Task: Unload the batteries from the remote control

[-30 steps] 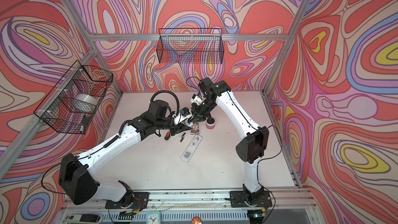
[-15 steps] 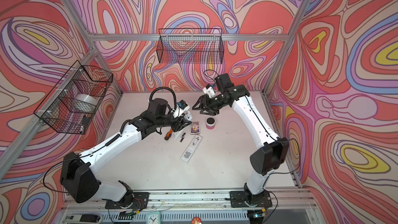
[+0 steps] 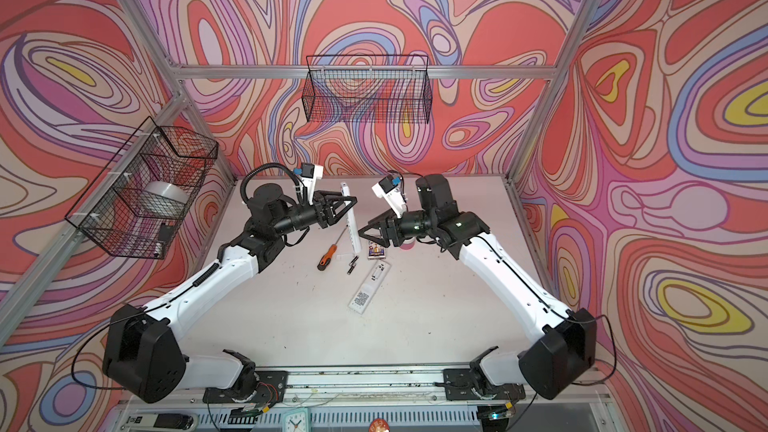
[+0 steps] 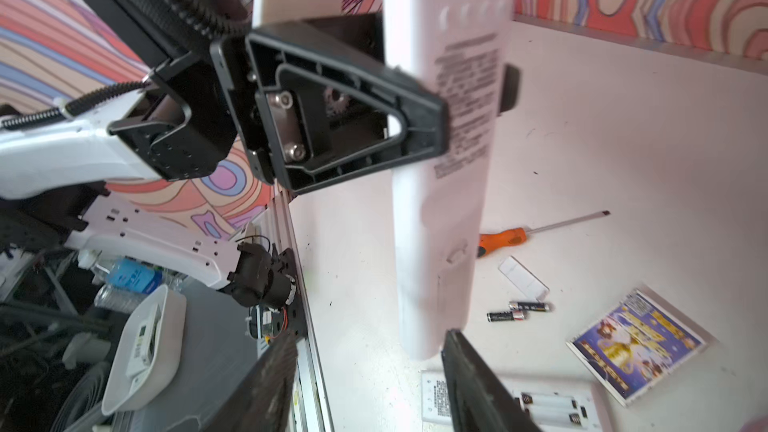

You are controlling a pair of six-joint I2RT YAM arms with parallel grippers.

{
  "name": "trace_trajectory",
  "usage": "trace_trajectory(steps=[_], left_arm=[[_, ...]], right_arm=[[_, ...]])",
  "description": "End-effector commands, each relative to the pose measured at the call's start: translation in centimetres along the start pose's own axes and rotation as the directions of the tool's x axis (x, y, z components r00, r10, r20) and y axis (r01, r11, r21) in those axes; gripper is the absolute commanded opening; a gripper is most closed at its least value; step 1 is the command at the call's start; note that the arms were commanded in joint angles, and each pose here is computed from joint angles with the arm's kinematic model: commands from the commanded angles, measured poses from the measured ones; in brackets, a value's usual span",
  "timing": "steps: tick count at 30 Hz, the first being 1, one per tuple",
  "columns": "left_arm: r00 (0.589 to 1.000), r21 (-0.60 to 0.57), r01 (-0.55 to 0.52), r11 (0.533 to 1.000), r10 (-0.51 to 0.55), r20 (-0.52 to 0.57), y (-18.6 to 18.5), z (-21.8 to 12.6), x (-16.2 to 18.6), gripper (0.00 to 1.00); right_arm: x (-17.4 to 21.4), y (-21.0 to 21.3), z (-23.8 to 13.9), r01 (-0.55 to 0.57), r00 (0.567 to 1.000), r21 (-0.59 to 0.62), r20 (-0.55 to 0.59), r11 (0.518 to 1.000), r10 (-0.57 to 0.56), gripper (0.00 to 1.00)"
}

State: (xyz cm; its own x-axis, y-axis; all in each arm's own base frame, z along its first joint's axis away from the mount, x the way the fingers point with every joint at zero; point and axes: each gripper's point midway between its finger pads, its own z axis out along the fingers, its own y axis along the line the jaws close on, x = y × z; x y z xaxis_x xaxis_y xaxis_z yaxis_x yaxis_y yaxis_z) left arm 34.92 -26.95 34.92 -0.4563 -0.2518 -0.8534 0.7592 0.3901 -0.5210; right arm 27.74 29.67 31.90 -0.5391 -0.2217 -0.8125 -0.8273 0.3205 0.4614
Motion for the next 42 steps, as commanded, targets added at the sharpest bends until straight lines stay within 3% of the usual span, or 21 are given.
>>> trace_trajectory(steps=[1,6,12,20,26,29,31,32,35,38,42], left_arm=[[0.994,0.147,-0.034,0.989,0.019,0.104,-3.7,-0.8,-2.7,0.0],[0.994,0.226,-0.03,0.974,0.005,0.112,-5.2,-1.1,-3.2,0.0],[0.997,0.314,-0.018,0.949,-0.005,0.071,-6.9,-1.1,-3.1,0.0],[0.998,0.344,-0.018,0.939,-0.002,0.059,-7.5,-1.3,-3.0,0.0],[0.999,0.338,-0.016,0.941,0.0,0.048,-7.4,-1.3,-2.8,0.0],[0.999,0.33,-0.012,0.944,-0.004,0.047,-7.2,-1.2,-2.7,0.0],[0.999,0.324,-0.01,0.946,-0.005,0.046,-7.0,-1.1,-2.7,0.02],[0.999,0.322,-0.009,0.947,-0.006,0.045,-7.0,-1.1,-2.7,0.06],[0.999,0.311,-0.003,0.95,-0.009,0.037,-6.7,-0.9,-2.7,0.33],[1.0,0.291,0.01,0.957,-0.011,0.004,-6.4,-0.8,-2.4,0.46],[0.995,0.216,0.076,0.973,-0.061,-0.076,-5.3,-1.1,-1.6,0.74]], right_arm=[[-1.3,0.6,0.8,0.13,0.991,-0.004,0.025,0.992,-0.129,0.98],[-1.2,-0.3,1.5,0.163,0.986,0.04,0.025,0.986,-0.164,0.98],[0.5,0.3,2.6,0.13,0.99,-0.079,-0.039,0.988,-0.134,0.98],[0.4,0.7,3.2,0.114,0.992,-0.145,-0.03,0.983,-0.119,0.98],[0.0,0.5,3.0,0.127,0.991,-0.117,-0.016,0.985,-0.129,0.88],[0.1,0.3,2.8,0.134,0.99,-0.09,-0.023,0.987,-0.136,0.7],[0.3,0.3,2.6,0.139,0.99,-0.082,-0.027,0.987,-0.142,0.65],[0.4,0.2,2.6,0.138,0.99,-0.077,-0.029,0.987,-0.141,0.64],[0.5,0.0,2.3,0.154,0.987,-0.048,-0.031,0.987,-0.155,0.63],[0.8,-1.0,1.8,0.171,0.984,0.016,-0.052,0.985,-0.17,0.59],[1.5,-3.7,0.6,0.209,0.974,0.165,-0.122,0.964,-0.19,0.56]])
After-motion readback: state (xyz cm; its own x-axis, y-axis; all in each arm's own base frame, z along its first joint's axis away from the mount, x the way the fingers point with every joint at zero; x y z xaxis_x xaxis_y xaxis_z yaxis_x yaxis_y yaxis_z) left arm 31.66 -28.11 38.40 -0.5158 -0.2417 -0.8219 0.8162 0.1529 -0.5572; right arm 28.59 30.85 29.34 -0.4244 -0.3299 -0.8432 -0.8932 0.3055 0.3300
